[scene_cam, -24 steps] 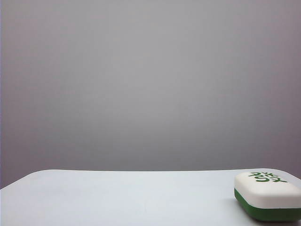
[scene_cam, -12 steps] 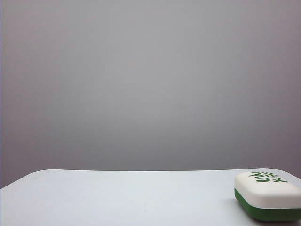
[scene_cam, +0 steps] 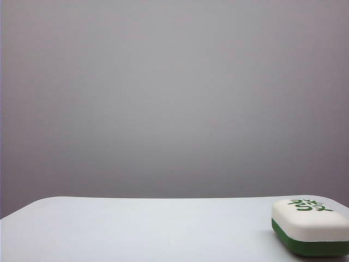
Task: Move the foam mahjong from the right side of the table to the left side of the table.
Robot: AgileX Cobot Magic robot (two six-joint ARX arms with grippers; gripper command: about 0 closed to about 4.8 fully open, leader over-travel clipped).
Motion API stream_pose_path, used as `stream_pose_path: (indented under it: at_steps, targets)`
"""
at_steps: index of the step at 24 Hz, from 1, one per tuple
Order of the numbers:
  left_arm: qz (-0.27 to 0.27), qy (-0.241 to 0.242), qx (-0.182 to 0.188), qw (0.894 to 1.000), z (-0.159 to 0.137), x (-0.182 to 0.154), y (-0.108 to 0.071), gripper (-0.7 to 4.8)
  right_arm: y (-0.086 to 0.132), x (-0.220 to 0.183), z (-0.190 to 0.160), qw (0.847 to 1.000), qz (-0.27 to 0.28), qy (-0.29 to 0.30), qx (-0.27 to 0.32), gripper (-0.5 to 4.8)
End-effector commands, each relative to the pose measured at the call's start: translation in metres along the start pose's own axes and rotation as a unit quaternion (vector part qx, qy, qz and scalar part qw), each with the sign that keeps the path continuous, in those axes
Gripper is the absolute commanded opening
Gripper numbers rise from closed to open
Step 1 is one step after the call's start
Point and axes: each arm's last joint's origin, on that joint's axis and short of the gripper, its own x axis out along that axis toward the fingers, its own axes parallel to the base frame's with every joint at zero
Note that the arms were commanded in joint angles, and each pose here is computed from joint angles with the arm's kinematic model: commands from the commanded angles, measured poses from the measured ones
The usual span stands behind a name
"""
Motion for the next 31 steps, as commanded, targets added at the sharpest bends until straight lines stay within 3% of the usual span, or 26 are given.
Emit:
stream_pose_path:
  at_steps: [1,3,7,11,20,25,31]
  targets:
    - [-0.026,0.043,0.064,0.997,0.021,0.006,0.000,-0.05,0.007,0.016,0.018,1.000,0.008,0.022,-0.003,-0.05]
    - [-0.031,0.081,0.086,0.993,0.037,0.012,0.001,-0.05,0.011,0.035,0.022,0.998,0.015,0.064,-0.006,-0.05]
    - [-0.052,0.114,0.084,0.989,0.053,0.015,0.001,-0.05,0.012,0.066,0.019,0.991,0.024,0.133,-0.004,-0.05]
    - [-0.139,0.104,0.065,0.983,0.061,0.016,-0.004,-0.05,0.010,0.102,0.001,0.976,0.033,0.214,-0.013,-0.05]
    - [-0.135,0.132,0.026,0.982,0.057,0.016,-0.007,-0.05,-0.003,0.137,-0.043,0.946,0.001,0.324,-0.006,-0.05]
    - [-0.130,0.175,0.046,0.975,0.050,0.014,-0.021,-0.05,-0.009,0.149,-0.068,0.927,0.017,0.376,0.009,-0.05]
    - [-0.092,0.175,0.077,0.977,0.050,0.014,-0.040,-0.05,-0.014,0.162,-0.087,0.923,0.022,0.384,0.013,-0.05]
